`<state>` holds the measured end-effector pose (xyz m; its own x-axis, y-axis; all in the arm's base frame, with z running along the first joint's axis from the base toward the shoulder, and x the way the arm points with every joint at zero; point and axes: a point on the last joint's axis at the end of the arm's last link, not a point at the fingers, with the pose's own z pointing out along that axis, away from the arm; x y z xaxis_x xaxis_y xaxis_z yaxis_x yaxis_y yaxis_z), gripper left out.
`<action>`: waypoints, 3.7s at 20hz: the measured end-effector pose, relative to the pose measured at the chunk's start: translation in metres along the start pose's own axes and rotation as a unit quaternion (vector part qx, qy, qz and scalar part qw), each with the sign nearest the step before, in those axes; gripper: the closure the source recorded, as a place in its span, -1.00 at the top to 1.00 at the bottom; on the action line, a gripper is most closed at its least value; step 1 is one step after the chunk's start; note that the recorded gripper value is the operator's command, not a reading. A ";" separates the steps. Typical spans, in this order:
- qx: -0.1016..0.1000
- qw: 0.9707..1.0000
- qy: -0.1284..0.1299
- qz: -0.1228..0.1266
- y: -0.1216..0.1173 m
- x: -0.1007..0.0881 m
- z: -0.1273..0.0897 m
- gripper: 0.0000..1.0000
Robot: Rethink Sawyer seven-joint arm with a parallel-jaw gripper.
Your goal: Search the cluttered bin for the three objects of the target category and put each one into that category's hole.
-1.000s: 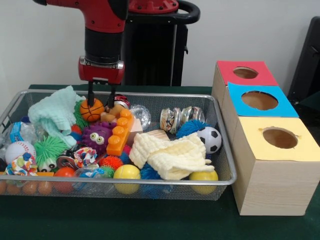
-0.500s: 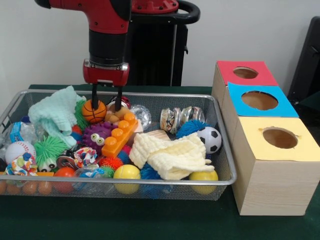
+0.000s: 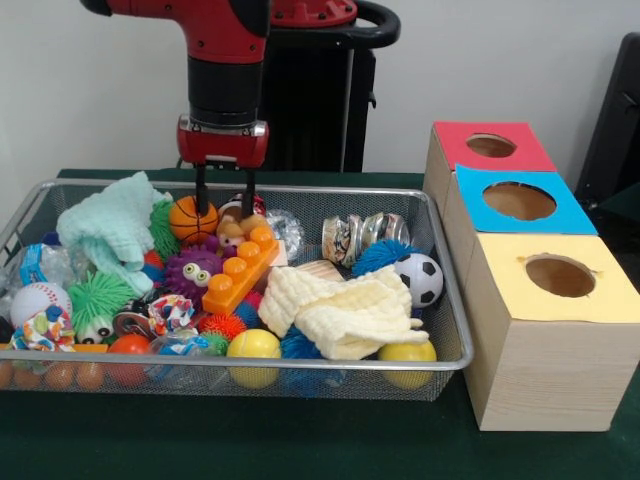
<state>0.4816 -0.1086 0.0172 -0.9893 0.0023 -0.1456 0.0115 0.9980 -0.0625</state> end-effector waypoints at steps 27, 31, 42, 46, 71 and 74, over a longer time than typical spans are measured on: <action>-0.029 0.999 -0.017 -0.030 0.056 0.016 0.023 1.00; -0.033 0.999 -0.025 -0.033 0.062 0.017 0.027 1.00; -0.025 0.998 -0.042 -0.029 0.061 0.021 0.031 1.00; -0.020 0.998 -0.042 -0.029 0.061 0.022 0.030 1.00; -0.012 0.998 -0.061 -0.006 0.105 0.023 0.046 1.00; -0.011 0.998 -0.064 -0.002 0.104 0.023 0.047 1.00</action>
<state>0.4668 -0.0081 -0.0392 -0.9630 -0.0085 -0.2695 0.0030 0.9991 -0.0419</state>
